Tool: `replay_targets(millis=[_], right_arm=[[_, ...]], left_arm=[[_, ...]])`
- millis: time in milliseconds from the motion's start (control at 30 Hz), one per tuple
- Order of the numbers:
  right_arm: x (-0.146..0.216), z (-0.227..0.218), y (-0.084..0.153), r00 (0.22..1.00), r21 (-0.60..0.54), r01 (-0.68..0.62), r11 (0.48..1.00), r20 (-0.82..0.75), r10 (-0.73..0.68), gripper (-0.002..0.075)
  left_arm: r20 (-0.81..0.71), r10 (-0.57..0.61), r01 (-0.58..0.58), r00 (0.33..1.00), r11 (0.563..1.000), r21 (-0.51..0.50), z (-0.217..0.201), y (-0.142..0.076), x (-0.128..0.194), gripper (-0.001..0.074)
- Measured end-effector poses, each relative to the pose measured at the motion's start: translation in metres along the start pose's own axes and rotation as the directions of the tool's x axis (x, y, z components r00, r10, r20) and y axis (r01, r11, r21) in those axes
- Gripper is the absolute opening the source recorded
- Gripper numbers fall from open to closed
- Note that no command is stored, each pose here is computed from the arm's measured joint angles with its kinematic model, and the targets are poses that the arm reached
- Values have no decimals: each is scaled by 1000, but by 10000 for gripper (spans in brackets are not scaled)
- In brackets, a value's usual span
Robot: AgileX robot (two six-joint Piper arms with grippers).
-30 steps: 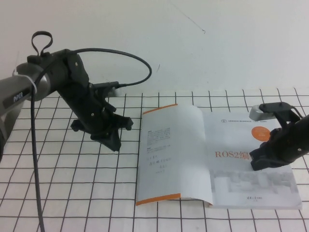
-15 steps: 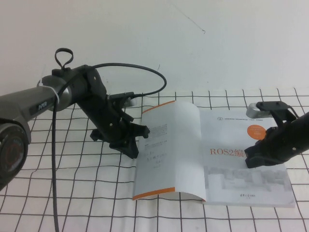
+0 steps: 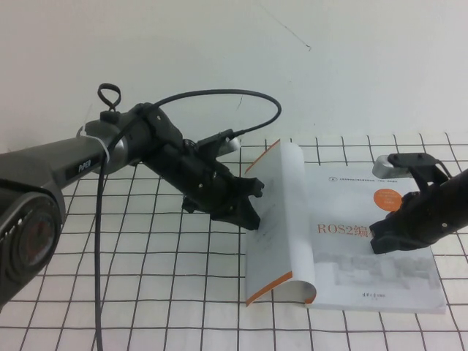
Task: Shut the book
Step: 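Close the open booklet and leave it lying on the table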
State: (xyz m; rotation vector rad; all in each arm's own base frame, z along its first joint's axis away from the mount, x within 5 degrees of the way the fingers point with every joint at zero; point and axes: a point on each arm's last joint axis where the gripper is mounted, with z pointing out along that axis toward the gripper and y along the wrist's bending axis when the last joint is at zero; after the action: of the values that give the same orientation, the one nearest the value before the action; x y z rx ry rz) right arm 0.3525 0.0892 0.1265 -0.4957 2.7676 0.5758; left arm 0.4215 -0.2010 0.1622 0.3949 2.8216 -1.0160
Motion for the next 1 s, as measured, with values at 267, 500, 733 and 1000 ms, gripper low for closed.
replay_targets(millis=[267, 500, 733, 1000], right_arm=[[0, 0, 0, 1000, 0, -2, 1000, 1, 2, -3], [0, 0, 1, 1000, -2, -3, 1000, 4, 3, -3], [-1, 0, 1, 1000, -1, 8, 1000, 6, -8, -3], [0, -17, -9, 999, 29, 5, 1000, 39, -6, -3]], left_arm=[[71, 110, -119, 991, 985, 129, 0, -41, -8, -4], [114, 284, -303, 952, 928, 216, -20, -105, -20, -4], [303, 475, -543, 826, 815, 202, -89, -179, -28, -4], [480, 629, -724, 611, 690, 19, -213, -249, 13, -4]])
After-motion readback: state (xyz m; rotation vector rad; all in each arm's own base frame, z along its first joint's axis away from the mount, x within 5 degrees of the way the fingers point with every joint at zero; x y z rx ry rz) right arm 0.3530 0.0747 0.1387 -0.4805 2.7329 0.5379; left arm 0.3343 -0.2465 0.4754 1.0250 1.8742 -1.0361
